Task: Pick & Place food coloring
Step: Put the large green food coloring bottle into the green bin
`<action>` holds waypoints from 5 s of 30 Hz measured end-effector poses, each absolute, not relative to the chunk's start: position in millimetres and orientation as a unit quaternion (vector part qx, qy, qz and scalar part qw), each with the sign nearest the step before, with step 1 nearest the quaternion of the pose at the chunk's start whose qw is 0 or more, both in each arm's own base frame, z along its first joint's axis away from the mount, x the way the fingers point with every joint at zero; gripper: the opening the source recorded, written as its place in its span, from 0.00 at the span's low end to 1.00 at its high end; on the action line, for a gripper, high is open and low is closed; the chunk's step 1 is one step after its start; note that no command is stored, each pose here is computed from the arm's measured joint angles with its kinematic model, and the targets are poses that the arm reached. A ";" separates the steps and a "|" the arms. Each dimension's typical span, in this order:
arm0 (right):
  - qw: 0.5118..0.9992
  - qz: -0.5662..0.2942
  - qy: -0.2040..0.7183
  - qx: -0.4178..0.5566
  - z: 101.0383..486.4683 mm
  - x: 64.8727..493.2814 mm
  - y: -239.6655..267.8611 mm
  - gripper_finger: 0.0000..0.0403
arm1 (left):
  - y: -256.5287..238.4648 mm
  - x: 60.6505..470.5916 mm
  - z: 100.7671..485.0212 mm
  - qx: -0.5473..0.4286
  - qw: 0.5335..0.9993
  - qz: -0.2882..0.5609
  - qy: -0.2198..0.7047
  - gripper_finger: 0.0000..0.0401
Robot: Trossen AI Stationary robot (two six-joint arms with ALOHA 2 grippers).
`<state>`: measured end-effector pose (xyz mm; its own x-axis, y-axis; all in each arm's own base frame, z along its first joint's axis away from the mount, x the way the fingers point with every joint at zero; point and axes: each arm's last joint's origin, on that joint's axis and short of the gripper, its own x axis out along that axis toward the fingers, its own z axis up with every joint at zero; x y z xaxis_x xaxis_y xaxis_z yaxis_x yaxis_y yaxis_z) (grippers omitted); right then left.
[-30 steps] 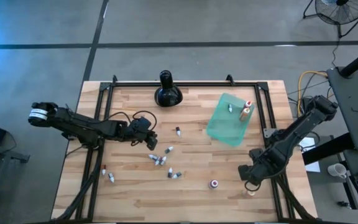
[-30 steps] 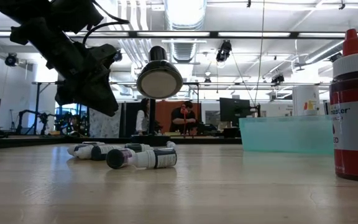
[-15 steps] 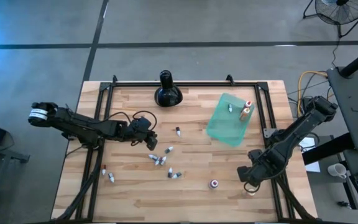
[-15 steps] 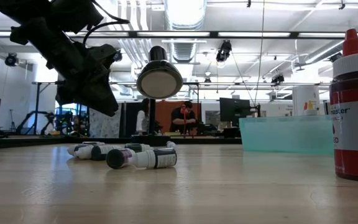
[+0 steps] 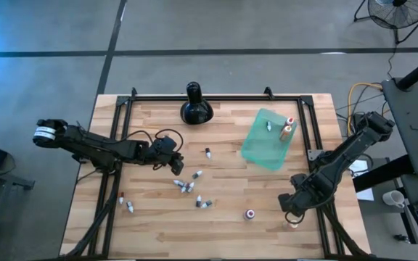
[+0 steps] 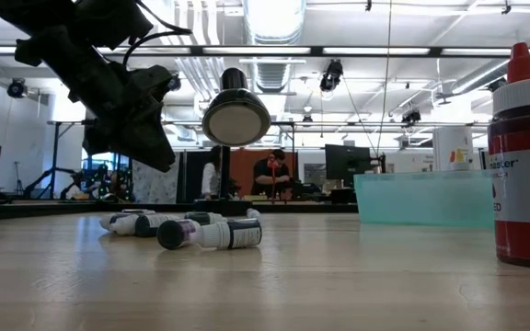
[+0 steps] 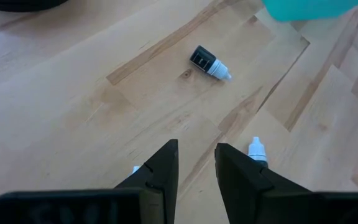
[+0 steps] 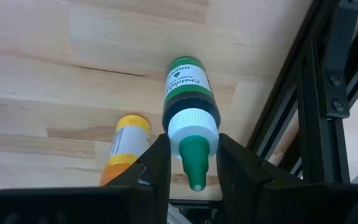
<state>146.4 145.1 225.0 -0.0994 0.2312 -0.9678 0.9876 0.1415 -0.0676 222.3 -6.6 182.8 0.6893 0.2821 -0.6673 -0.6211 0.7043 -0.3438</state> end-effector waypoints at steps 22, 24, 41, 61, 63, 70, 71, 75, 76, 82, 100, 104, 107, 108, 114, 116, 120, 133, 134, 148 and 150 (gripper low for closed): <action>0.550 -0.486 0.492 0.468 320.8 159.1 104.9 0.23 | -6.4 222.3 182.8 -0.278 0.876 0.257 0.299 0.20; 0.576 -0.474 0.469 0.473 328.6 167.5 95.0 0.23 | -6.4 222.4 182.9 -0.278 0.876 0.256 0.299 0.20; 0.568 -0.516 0.467 0.440 293.0 192.3 -28.8 0.20 | -6.6 223.1 183.5 -0.291 0.874 0.259 0.292 0.20; 0.640 -0.417 0.464 0.449 271.2 208.2 -55.4 0.18 | -6.4 223.1 183.5 -0.297 0.872 0.261 0.290 0.20; 0.678 -0.377 0.466 0.424 272.1 219.8 -54.9 0.19 | -6.3 223.1 183.5 -0.287 0.875 0.259 0.292 0.20; 0.721 -0.263 0.569 0.296 240.4 257.5 -54.0 0.30 | -6.3 223.0 183.5 -0.279 0.877 0.256 0.294 0.20; 0.708 -0.258 0.593 0.283 233.6 260.3 -54.5 0.33 | -6.3 223.0 183.4 -0.280 0.877 0.257 0.294 0.20; 0.663 -0.242 0.666 0.243 211.4 269.6 -57.3 0.44 | -6.5 222.8 183.1 -0.295 0.871 0.261 0.292 0.20; 0.662 -0.229 0.676 0.228 207.0 272.7 -57.8 0.46 | -6.6 222.7 183.0 -0.300 0.870 0.261 0.293 0.20; 0.657 -0.174 0.718 0.149 186.1 284.9 -59.6 0.58 | -6.7 221.3 181.6 -0.314 0.861 0.268 0.297 0.20; 0.643 -0.092 0.744 0.155 140.6 291.6 -85.2 0.43 | -6.6 221.3 181.6 -0.329 0.855 0.275 0.291 0.20; 0.658 -0.109 0.726 0.168 149.6 289.8 -91.9 0.30 | -6.6 221.3 181.6 -0.336 0.852 0.278 0.289 0.20; 0.690 -0.126 0.691 0.175 173.0 289.7 -95.2 0.24 | -6.4 221.3 181.7 -0.337 0.852 0.281 0.286 0.20; 0.701 -0.132 0.678 0.179 182.0 289.5 -95.4 0.23 | -6.4 221.3 181.7 -0.336 0.852 0.281 0.286 0.20; 0.782 -0.198 0.548 0.223 254.9 285.3 -84.6 0.26 | -6.2 221.7 182.2 -0.337 0.853 0.282 0.283 0.20; 0.824 -0.179 0.478 0.245 279.1 287.3 -69.0 0.28 | -6.2 221.8 182.3 -0.337 0.853 0.281 0.282 0.20; 0.831 -0.111 0.440 0.322 287.6 294.1 -33.7 0.28 | -6.0 221.8 182.3 -0.336 0.853 0.283 0.281 0.20; 0.687 -0.137 0.609 0.372 180.8 328.1 28.1 0.41 | -6.1 221.9 182.6 -0.334 0.855 0.284 0.279 0.20; 0.683 -0.131 0.613 0.375 178.9 331.2 29.7 0.43 | -6.2 221.9 182.6 -0.337 0.853 0.285 0.278 0.20; 0.694 -0.154 0.582 0.395 185.8 378.7 28.9 0.66 | -13.0 220.8 181.5 -0.343 0.852 0.268 0.292 0.20; 0.682 -0.158 0.595 0.395 177.9 388.2 30.6 0.67 | -15.7 219.6 180.5 -0.338 0.851 0.265 0.301 0.20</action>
<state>388.2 30.6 177.9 0.2430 0.2544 -0.9361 0.6846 0.6387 0.3513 219.6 -15.7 180.5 0.6784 0.2483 -0.6915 -0.6549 0.6310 -0.4158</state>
